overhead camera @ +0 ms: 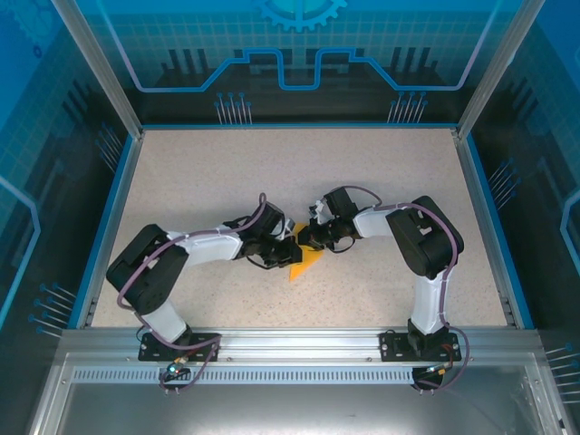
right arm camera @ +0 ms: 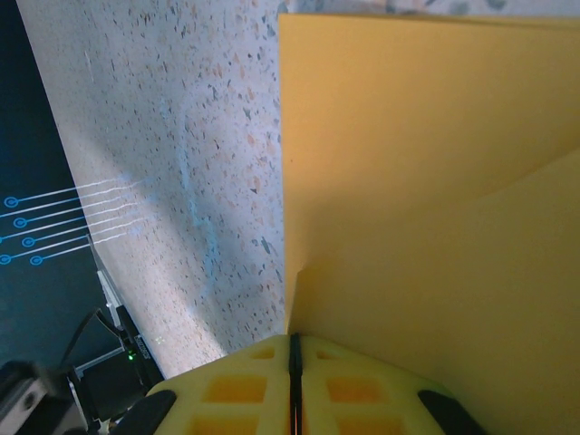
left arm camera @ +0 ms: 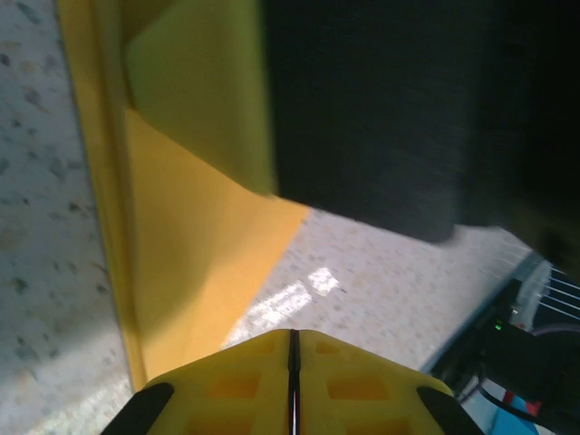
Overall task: Fold a paper plane with a square sheet of paper (pick it up from the middle)
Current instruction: Fourth fold the wing at the center of the table.
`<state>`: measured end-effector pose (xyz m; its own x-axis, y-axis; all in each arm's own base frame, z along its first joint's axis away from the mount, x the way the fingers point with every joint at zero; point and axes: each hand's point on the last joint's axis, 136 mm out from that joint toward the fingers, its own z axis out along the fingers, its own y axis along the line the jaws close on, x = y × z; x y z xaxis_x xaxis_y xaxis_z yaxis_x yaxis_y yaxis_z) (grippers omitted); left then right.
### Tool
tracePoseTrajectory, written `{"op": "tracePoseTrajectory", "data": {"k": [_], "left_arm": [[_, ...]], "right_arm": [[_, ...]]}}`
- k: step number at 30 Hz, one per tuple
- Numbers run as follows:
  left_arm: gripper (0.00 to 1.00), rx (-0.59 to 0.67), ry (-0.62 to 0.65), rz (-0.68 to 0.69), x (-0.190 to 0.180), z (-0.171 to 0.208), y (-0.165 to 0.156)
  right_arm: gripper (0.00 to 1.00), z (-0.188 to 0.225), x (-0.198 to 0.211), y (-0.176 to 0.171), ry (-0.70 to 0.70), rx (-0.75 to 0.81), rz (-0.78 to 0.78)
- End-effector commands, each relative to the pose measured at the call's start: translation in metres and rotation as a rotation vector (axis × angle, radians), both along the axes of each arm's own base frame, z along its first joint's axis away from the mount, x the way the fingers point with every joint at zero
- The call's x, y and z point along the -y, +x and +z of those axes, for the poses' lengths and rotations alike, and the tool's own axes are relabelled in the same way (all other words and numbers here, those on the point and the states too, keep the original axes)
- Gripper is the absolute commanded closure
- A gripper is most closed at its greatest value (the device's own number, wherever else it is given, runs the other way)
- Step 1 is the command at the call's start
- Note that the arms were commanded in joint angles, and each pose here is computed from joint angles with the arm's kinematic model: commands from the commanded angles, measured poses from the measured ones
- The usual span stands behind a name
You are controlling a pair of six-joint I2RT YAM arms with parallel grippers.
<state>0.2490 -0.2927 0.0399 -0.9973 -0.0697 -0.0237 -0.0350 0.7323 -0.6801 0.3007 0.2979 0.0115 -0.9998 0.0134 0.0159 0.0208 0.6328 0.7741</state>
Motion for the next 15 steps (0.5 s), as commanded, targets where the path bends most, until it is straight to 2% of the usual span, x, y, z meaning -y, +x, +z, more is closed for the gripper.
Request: {"op": "tracePoseTrajectory", "data": {"k": [1,8,15], "left_arm": [[0.91,-0.007,0.036,0.037,-0.002,-0.015,0.01],[0.95,-0.069,0.162,0.08,-0.03,-0.054,-0.007],[0.98,-0.089,0.208,0.083,-0.042,-0.069,-0.019]], "right_arm": [[0.9,-0.061,0.031,-0.024,-0.195,-0.134,-0.042],[0.9,-0.045,0.023,-0.017,-0.149,-0.109,-0.041],[0.88,0.02,0.018,0.019,-0.03,0.011,-0.052]]}}
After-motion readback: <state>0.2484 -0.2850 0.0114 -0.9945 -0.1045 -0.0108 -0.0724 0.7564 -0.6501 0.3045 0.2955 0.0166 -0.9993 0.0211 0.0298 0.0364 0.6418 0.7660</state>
